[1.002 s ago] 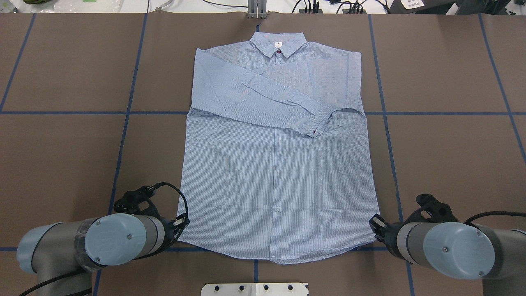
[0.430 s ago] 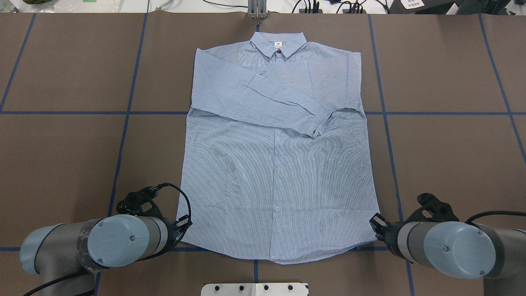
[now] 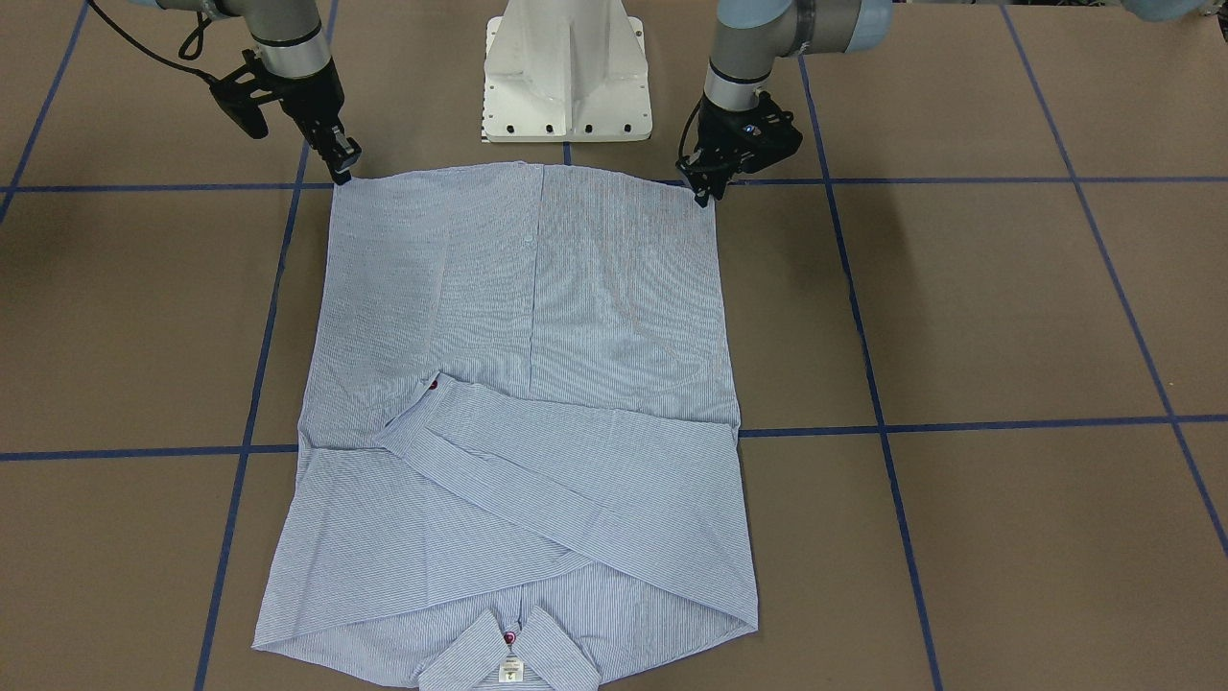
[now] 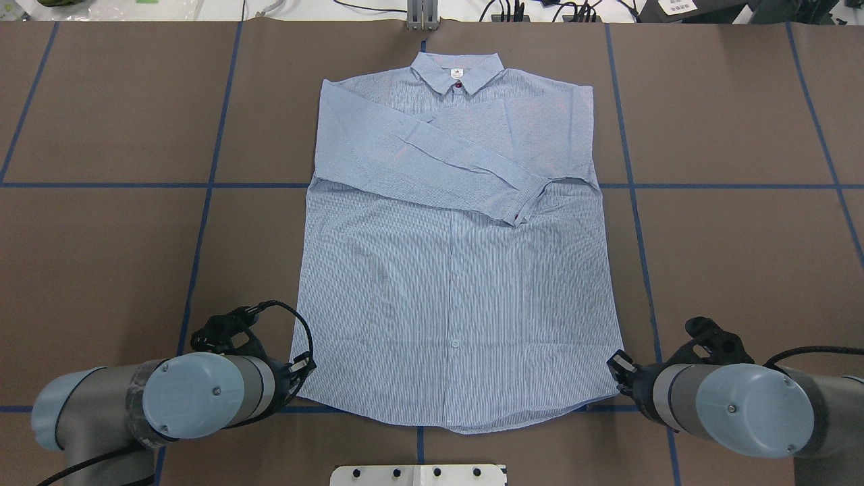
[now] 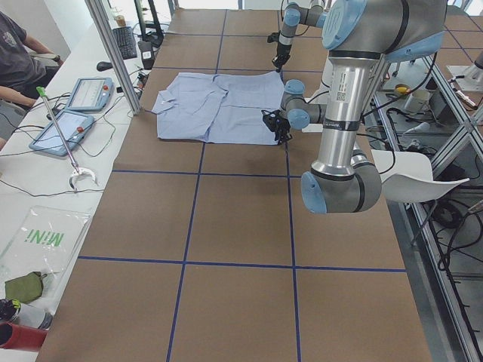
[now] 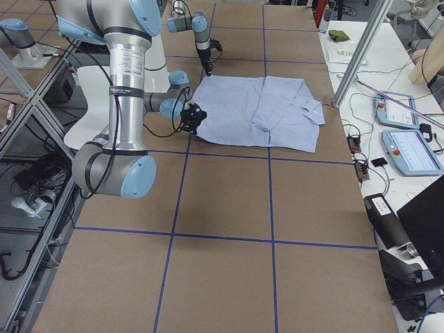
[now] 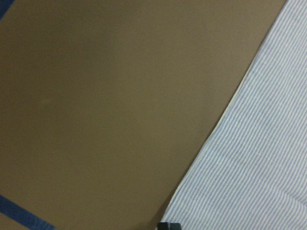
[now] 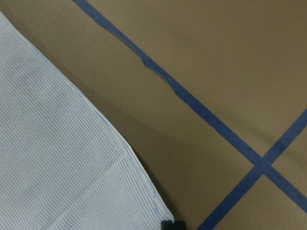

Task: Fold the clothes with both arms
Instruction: 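Close both grippers on the hem corners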

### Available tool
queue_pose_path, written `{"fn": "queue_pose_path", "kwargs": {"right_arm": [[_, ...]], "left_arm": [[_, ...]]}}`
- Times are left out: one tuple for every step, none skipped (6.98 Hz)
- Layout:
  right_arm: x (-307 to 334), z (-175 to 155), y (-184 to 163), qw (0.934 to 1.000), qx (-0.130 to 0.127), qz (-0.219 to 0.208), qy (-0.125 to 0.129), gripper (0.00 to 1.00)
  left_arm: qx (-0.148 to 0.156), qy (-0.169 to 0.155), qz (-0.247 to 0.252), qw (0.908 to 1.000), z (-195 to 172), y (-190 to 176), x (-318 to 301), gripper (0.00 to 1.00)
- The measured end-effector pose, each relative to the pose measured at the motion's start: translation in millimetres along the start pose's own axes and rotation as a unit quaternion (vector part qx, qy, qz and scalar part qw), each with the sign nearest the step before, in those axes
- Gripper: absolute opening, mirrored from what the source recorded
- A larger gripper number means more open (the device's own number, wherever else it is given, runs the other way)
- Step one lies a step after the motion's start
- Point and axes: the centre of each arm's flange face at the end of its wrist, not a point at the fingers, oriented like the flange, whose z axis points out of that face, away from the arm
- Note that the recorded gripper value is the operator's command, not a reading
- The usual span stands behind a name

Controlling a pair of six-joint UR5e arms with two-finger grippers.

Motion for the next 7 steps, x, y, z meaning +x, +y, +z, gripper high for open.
{"fn": "queue_pose_path", "kwargs": {"right_arm": [[0.1, 0.0, -0.1, 1.0000, 0.000, 0.000, 0.000, 0.00], [0.0, 0.0, -0.3, 1.0000, 0.000, 0.000, 0.000, 0.00], [-0.3, -0.3, -0.7, 1.0000, 0.000, 0.000, 0.000, 0.00], [-0.4, -0.4, -0.8, 1.0000, 0.000, 0.000, -0.001, 0.00], [-0.4, -0.4, -0.8, 1.0000, 0.000, 0.000, -0.001, 0.00], [-0.4, -0.3, -0.8, 1.0000, 0.000, 0.000, 0.000, 0.00], [-0.3, -0.2, -1.2, 1.0000, 0.001, 0.000, 0.000, 0.00]], "left_arm": [[-0.001, 0.000, 0.000, 1.0000, 0.2, 0.3, 0.3, 0.41], [-0.002, -0.002, 0.001, 1.0000, 1.7, 1.2, -0.2, 0.41], [-0.002, -0.004, 0.001, 1.0000, 4.2, 1.9, -1.4, 0.40], [-0.002, -0.006, 0.002, 1.0000, 6.0, 2.3, -2.8, 0.36], [-0.002, -0.007, 0.002, 1.0000, 6.8, 2.4, -3.1, 0.00], [-0.002, -0.007, 0.002, 1.0000, 6.7, 2.8, -2.7, 0.00], [-0.002, -0.007, 0.001, 1.0000, 6.6, 3.0, -2.4, 0.00]]}}
